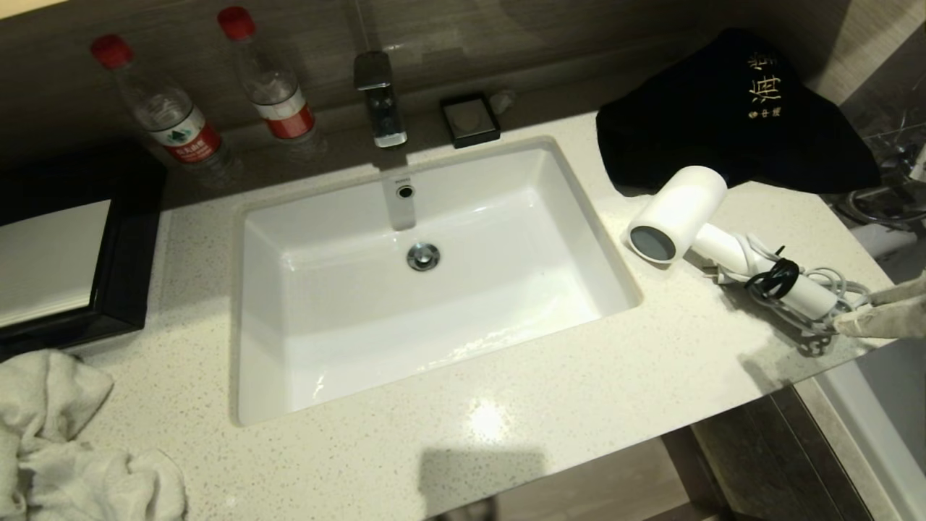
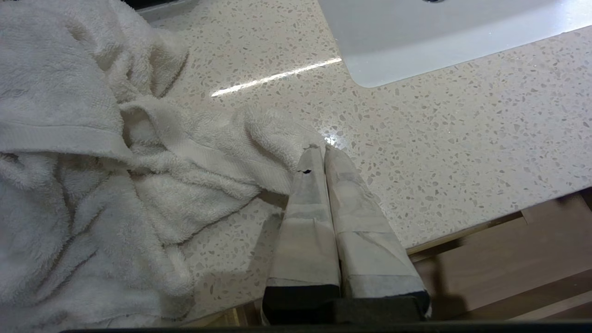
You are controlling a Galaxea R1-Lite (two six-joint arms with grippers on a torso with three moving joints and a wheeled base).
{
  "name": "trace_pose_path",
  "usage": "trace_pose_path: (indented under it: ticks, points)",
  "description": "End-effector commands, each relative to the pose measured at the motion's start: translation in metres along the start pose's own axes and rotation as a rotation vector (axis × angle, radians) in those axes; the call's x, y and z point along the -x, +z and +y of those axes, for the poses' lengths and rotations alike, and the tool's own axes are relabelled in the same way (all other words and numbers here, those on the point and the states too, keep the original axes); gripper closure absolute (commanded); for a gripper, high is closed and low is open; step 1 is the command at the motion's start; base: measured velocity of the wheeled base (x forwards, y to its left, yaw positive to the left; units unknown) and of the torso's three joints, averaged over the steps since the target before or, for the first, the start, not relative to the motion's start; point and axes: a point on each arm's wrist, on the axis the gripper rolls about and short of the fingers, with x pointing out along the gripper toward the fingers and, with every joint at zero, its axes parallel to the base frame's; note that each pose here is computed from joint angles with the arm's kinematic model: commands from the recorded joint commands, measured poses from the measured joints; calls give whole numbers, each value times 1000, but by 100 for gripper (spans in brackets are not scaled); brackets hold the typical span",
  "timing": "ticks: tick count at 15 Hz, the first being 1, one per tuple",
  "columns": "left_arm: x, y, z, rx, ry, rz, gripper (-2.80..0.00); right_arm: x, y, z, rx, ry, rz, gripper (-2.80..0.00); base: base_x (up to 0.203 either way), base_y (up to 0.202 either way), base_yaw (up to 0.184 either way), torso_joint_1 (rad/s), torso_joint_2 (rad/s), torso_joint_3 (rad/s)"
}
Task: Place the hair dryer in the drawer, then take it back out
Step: Pick up the hairdryer
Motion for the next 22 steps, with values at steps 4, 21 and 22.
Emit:
trace_pose_path:
  ticks: [4,21,22]
  points:
    - [0,0,0,0,0,0,0,-19,-1,-2,151,29,-46,-280,0,0,0,-4,17,5]
    - [0,0,0,0,0,0,0,-92,23,-53,318,15,12,-280,0,0,0,0,0,0]
    - [0,0,0,0,0,-2,0,-95,24,-54,328,21,16,-280,0,0,0,0,0,0]
